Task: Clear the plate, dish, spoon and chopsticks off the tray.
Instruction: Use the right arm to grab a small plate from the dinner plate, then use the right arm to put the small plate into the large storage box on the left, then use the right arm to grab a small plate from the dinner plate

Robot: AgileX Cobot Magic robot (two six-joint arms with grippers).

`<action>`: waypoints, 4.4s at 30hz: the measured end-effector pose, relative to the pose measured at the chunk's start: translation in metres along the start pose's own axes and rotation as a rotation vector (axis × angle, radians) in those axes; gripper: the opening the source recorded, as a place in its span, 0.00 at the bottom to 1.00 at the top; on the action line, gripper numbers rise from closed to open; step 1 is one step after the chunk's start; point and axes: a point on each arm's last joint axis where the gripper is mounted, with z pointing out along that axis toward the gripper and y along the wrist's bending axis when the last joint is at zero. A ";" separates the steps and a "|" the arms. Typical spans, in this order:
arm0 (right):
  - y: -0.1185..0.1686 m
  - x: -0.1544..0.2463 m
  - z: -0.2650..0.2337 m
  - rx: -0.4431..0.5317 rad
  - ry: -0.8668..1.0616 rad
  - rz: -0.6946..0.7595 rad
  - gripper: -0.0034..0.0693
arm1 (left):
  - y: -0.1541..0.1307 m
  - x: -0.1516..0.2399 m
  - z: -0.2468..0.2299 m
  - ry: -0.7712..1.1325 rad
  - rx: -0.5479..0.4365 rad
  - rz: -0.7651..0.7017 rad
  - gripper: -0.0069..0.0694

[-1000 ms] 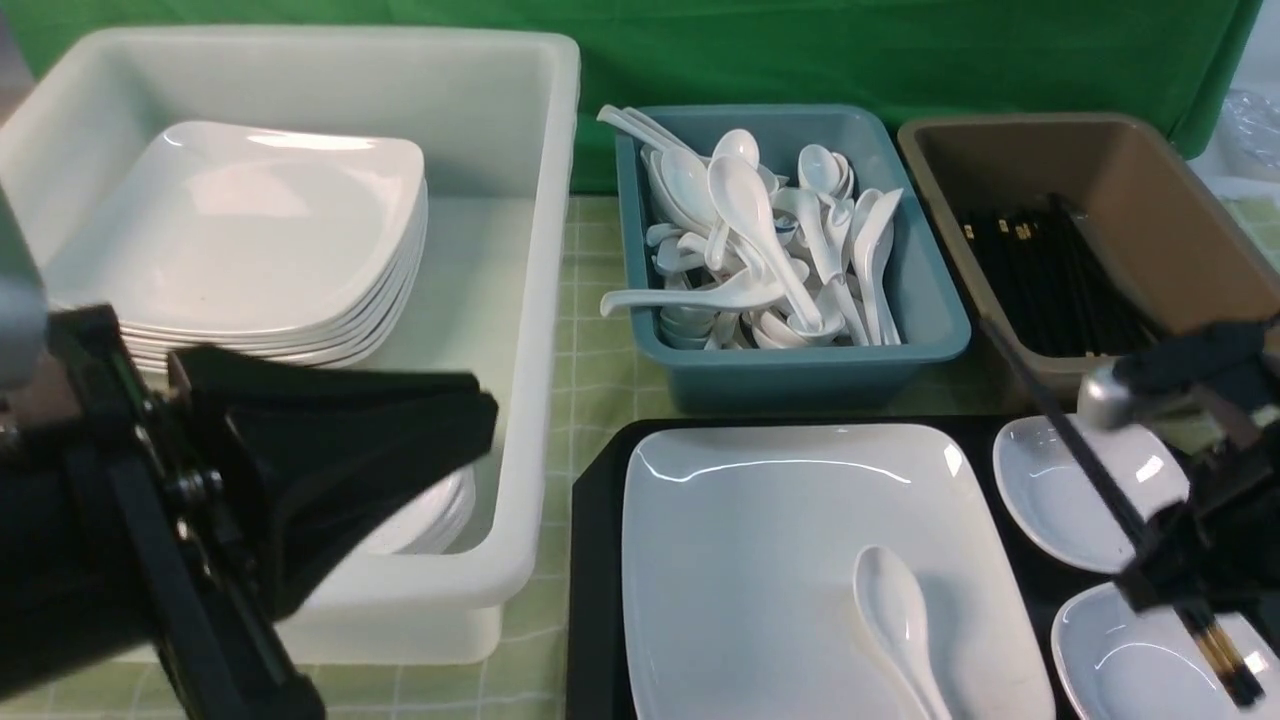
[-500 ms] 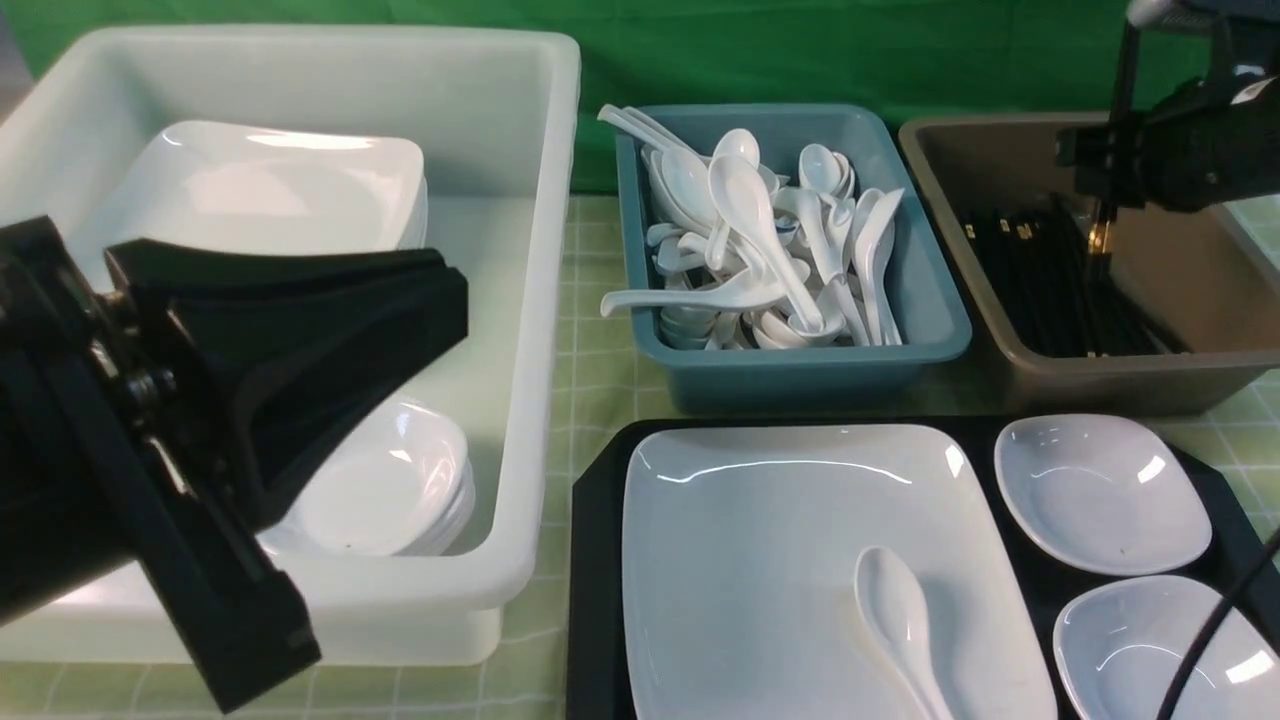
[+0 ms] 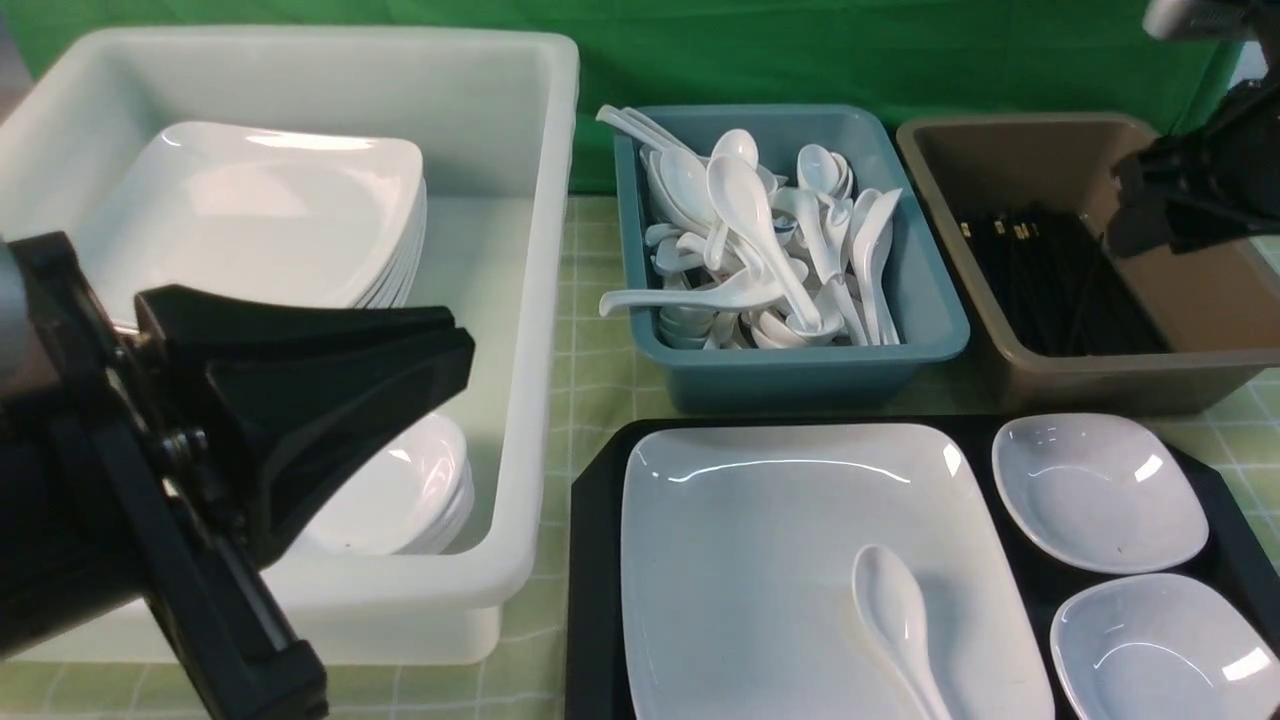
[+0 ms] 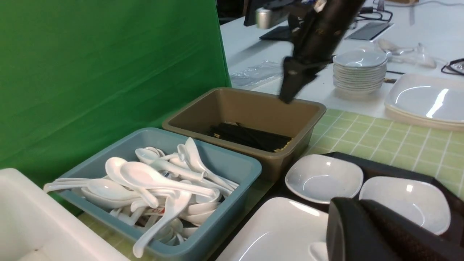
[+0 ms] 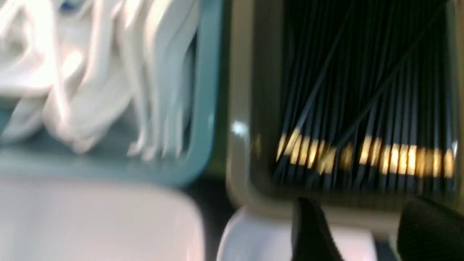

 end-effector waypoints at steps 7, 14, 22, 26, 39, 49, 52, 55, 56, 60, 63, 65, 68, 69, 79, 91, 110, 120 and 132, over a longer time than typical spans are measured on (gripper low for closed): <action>0.063 0.117 0.008 0.053 0.329 -0.233 0.61 | 0.000 0.001 0.000 0.011 -0.003 0.032 0.12; 0.084 0.191 0.055 0.037 0.442 -0.393 0.75 | 0.000 0.003 0.000 0.028 0.004 0.034 0.12; 0.081 0.197 0.084 0.069 0.445 -0.454 0.66 | 0.000 0.003 0.000 0.032 0.005 0.041 0.12; 0.079 0.197 0.091 0.089 0.462 -0.491 0.54 | 0.000 0.003 0.000 0.033 0.006 0.042 0.12; 0.079 0.183 0.066 0.123 0.455 -0.482 0.28 | -0.001 0.004 0.000 0.042 0.010 0.041 0.12; 0.093 0.129 -0.076 0.072 0.108 -0.319 0.13 | -0.001 0.006 -0.012 0.090 0.010 0.024 0.12; 0.128 0.107 -0.109 -0.044 -0.040 -0.415 0.13 | 0.005 0.000 -0.033 0.135 -0.054 -0.009 0.12; 0.172 0.093 -0.117 -0.134 -0.117 -0.552 0.13 | 0.013 -0.001 -0.058 0.175 -0.151 -0.042 0.12; 0.174 0.090 -0.118 -0.143 -0.132 -0.564 0.13 | 0.014 -0.001 -0.062 0.172 -0.166 -0.035 0.12; 0.260 0.071 -0.102 -0.278 -0.253 -0.791 0.13 | 0.021 0.007 -0.100 0.185 -0.287 -0.090 0.12; 0.311 0.057 -0.083 -0.330 -0.321 -0.890 0.13 | 0.022 0.010 -0.122 0.153 -0.320 -0.111 0.12; 0.339 0.047 -0.064 -0.339 -0.331 -0.928 0.13 | 0.021 0.013 -0.131 0.139 -0.330 -0.119 0.12; 0.372 0.033 -0.025 -0.332 -0.317 -0.965 0.13 | 0.021 0.015 -0.140 0.127 -0.336 -0.129 0.12; 0.380 0.031 -0.012 -0.328 -0.307 -0.973 0.13 | 0.021 0.016 -0.141 0.127 -0.336 -0.131 0.12; 0.411 0.028 0.090 -0.265 -0.204 -1.015 0.20 | 0.020 0.016 -0.142 0.126 -0.329 -0.141 0.12; 0.402 0.025 0.060 -0.232 -0.121 -0.999 0.82 | 0.018 0.014 -0.141 0.104 -0.309 -0.153 0.12; 0.184 0.030 0.003 0.051 0.240 -0.687 0.44 | 0.007 0.021 -0.101 -0.020 -0.179 -0.168 0.12; 0.054 0.085 0.083 0.138 0.379 -0.401 0.57 | 0.007 0.021 -0.101 -0.017 -0.179 -0.122 0.12; 0.037 0.090 0.103 0.133 0.285 -0.408 0.59 | 0.007 0.021 -0.101 -0.018 -0.179 -0.116 0.12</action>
